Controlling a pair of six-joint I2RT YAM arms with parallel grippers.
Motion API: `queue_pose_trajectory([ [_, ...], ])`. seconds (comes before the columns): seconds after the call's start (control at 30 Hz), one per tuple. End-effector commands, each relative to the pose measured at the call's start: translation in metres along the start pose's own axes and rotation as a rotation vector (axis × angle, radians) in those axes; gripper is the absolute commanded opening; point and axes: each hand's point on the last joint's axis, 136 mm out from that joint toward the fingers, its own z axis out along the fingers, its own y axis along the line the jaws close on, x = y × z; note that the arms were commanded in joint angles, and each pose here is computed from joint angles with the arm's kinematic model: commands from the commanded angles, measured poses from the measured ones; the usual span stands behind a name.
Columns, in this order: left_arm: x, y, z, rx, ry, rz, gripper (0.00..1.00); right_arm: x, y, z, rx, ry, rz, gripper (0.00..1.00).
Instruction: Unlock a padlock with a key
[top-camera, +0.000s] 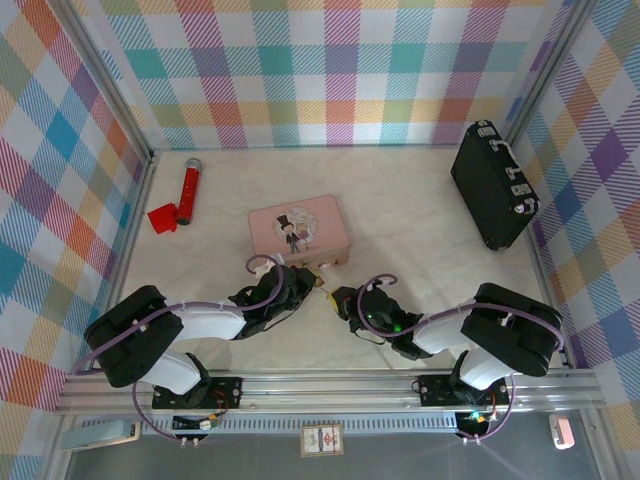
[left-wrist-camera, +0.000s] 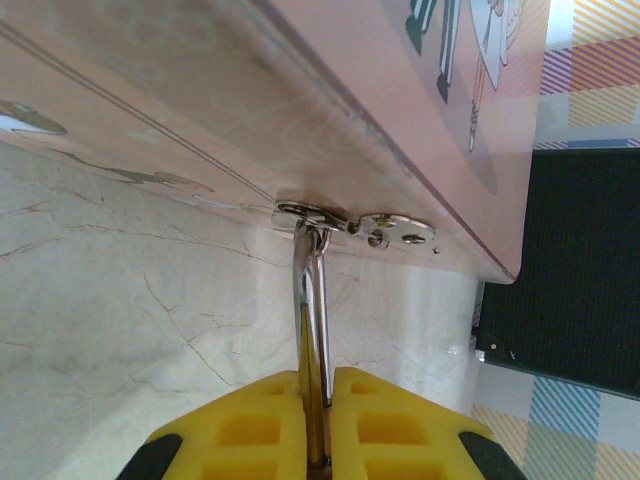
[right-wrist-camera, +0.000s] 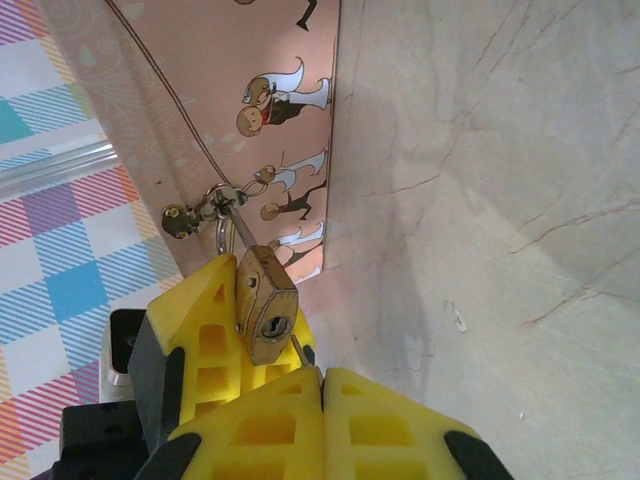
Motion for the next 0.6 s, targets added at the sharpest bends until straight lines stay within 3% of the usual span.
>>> queue_pose_trajectory([
  [0.0, 0.0002, -0.0454, -0.0084, 0.155, -0.007, -0.035, 0.0, -0.0012, 0.0063, -0.0032, -0.035, -0.013, 0.018, 0.0],
  [0.57, 0.0069, -0.0427, -0.0048, 0.15, 0.007, -0.038, 0.0, 0.0048, 0.01, -0.0007, -0.046, 0.005, 0.017, 0.0],
])
